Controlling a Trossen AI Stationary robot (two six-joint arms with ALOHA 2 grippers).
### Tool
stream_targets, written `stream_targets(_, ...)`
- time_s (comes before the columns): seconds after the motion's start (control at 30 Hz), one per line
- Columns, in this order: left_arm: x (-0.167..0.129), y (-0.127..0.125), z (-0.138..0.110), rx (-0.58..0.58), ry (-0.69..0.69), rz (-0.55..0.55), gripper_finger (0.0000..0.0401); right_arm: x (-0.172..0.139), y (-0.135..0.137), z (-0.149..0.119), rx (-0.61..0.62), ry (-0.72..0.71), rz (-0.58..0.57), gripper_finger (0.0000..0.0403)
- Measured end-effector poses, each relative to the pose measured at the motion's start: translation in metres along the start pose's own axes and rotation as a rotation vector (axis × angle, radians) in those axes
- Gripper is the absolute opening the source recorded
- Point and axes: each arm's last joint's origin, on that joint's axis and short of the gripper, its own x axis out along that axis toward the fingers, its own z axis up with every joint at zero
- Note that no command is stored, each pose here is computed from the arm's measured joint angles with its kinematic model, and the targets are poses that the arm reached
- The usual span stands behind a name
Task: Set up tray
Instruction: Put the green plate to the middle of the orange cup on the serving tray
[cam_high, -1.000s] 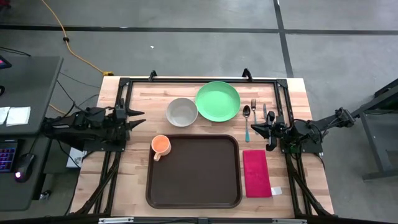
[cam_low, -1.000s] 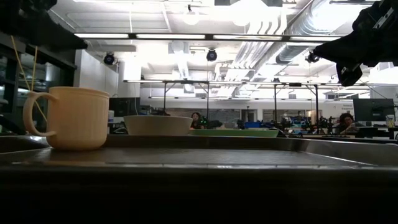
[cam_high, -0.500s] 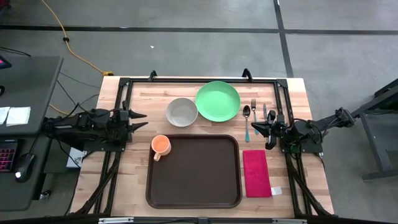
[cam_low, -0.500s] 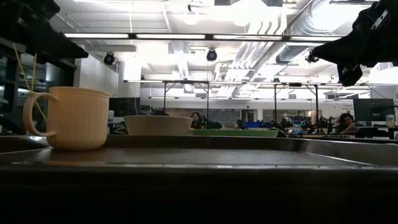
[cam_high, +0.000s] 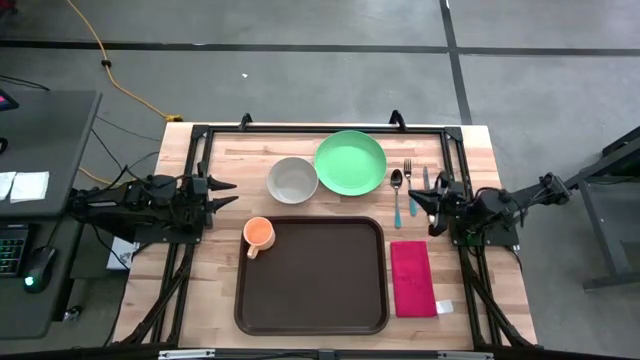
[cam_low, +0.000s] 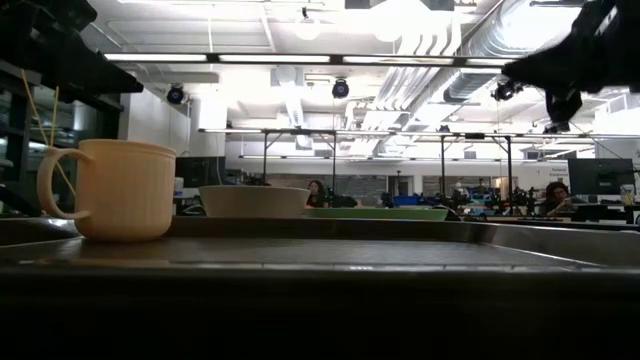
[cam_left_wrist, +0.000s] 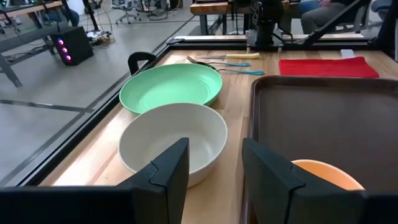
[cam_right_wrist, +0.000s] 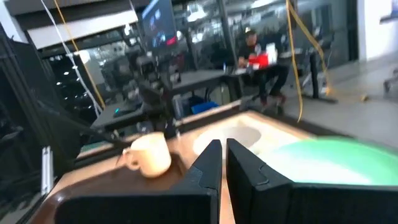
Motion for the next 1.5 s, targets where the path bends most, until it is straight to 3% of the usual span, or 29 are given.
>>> stream_targets(0.37,0.000,0.000,0.000,0.000,0.000,0.001,0.0179,-0.006,0.002,0.043,-0.090,-0.095,-0.064,0.0000)
stream_targets(0.63,0.000,0.000,0.000,0.000,0.000,0.002,0.0179,-0.011,0.001,0.060,-0.112,-0.083,-0.102,0.0000)
stream_targets(1.5,0.000,0.000,0.000,-0.008,0.000,0.003,0.0179,-0.012,0.000,0.061,-0.089,-0.076,-0.128,0.0000)
